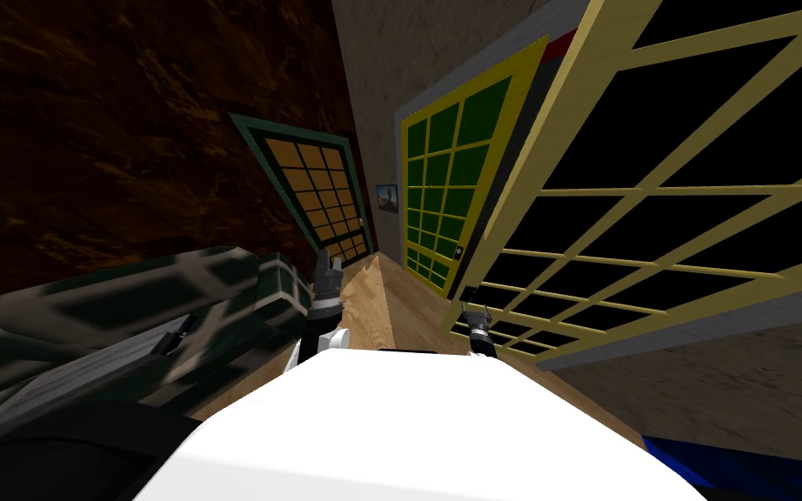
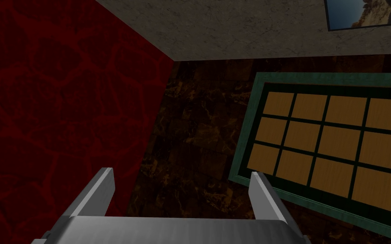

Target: Pull the door open

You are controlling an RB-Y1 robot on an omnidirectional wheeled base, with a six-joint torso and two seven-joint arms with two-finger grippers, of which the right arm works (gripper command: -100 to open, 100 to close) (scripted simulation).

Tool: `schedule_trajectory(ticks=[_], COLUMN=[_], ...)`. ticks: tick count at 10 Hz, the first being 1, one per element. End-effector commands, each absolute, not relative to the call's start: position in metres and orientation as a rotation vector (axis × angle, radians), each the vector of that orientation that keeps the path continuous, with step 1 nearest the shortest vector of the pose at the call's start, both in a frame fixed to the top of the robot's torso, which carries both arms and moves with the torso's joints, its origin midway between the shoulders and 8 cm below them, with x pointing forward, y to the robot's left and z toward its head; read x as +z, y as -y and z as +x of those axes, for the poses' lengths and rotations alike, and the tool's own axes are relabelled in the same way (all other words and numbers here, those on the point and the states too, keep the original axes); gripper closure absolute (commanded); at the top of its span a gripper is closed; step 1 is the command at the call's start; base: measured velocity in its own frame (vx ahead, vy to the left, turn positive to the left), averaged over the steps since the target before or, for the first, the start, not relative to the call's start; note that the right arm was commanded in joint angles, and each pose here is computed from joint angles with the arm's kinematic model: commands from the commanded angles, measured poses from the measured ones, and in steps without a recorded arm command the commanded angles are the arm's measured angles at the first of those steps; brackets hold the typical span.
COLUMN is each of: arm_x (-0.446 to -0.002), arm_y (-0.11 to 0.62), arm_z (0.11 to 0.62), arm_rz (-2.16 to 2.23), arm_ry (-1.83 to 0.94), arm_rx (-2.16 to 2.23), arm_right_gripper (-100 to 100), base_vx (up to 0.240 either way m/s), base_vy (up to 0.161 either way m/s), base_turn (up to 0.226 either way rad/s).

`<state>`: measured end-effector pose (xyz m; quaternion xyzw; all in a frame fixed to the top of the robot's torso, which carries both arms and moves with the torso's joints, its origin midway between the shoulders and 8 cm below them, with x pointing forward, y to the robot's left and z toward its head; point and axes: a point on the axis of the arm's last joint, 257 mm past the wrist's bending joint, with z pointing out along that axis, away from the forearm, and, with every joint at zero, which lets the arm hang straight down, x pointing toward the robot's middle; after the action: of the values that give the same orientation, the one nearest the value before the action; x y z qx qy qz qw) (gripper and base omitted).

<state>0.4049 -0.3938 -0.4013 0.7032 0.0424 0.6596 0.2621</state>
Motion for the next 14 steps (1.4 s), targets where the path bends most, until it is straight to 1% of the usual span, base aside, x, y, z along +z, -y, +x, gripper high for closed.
schedule_trajectory(ticks=[1,6,14], arm_x=[-0.401,-0.400,-0.398], arm_y=[0.391,0.382,0.369], arm_z=[0.409,0.418,0.431], arm_rz=[1.928,1.988,2.064], arm_ry=[-0.061,0.083,0.288], arm_rx=[1.827,1.930,2.061], arm_right_gripper=[-100,-100,-100], base_vx=[-0.069,-0.064,-0.088], base_vy=[-0.038,-0.030,-0.024], base_turn=[0.060,0.044,0.040])
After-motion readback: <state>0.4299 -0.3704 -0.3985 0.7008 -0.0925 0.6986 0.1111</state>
